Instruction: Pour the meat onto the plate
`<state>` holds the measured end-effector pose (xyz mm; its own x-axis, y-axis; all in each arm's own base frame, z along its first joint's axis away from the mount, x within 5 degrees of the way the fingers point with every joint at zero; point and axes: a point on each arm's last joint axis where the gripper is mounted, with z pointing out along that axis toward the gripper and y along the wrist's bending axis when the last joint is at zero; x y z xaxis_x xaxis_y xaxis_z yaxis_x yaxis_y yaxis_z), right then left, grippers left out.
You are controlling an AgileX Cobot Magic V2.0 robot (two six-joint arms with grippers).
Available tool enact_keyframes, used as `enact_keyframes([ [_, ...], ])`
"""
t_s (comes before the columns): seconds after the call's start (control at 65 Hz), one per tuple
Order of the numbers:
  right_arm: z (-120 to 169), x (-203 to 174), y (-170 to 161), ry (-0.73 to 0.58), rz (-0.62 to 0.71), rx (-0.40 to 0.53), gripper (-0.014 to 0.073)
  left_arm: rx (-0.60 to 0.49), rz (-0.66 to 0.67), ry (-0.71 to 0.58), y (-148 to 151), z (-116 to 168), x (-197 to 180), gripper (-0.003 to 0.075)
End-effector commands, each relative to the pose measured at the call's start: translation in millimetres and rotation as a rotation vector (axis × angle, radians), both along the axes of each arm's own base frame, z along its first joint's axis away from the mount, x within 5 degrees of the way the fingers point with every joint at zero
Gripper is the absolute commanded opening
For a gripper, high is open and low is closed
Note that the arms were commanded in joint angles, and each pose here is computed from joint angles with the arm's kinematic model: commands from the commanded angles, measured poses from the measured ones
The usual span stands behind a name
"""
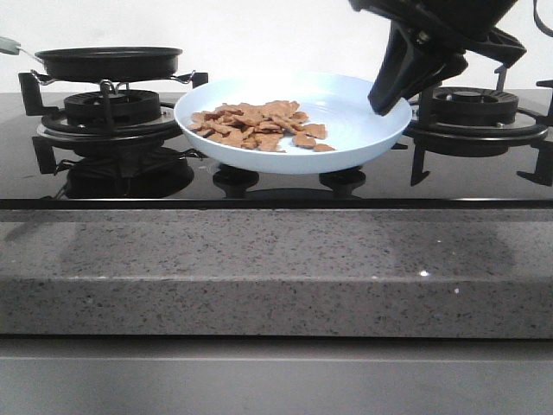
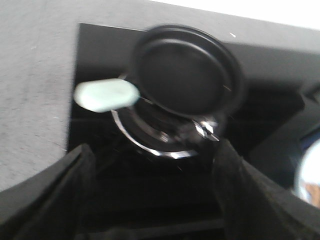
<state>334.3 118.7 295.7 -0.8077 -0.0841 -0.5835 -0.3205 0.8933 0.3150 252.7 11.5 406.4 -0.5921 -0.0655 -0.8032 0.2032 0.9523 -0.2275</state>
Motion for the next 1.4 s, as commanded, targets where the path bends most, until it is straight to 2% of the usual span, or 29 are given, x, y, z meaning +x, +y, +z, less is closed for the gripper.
enact_keyframes([
  [0.0,25,-2,-1,-0.099,-0.019,0.043,-0.0119,0.040,0.004,-0.108,-16,17,-28,0.0471],
  [0.246,25,-2,-1,-0.099,-0.019,0.043,-0.0119,0.132,-0.071,-0.120,-38,-1,-93,0.0471],
  [0.6,25,-2,-1,-0.099,-0.019,0.043,-0.0119,0.193,-0.073,-0.163,-35,-34,-158,0.0471],
  [1.124,25,-2,-1,-0.093,-0.015,0.043,-0.0119,0.186,-0.083,-0.152,-36,-38,-164,0.0471],
  [1.385,59,6,-3,-0.136,0.008,0.061,-0.0119,0.186,-0.083,-0.152,-36,-38,-164,0.0471],
])
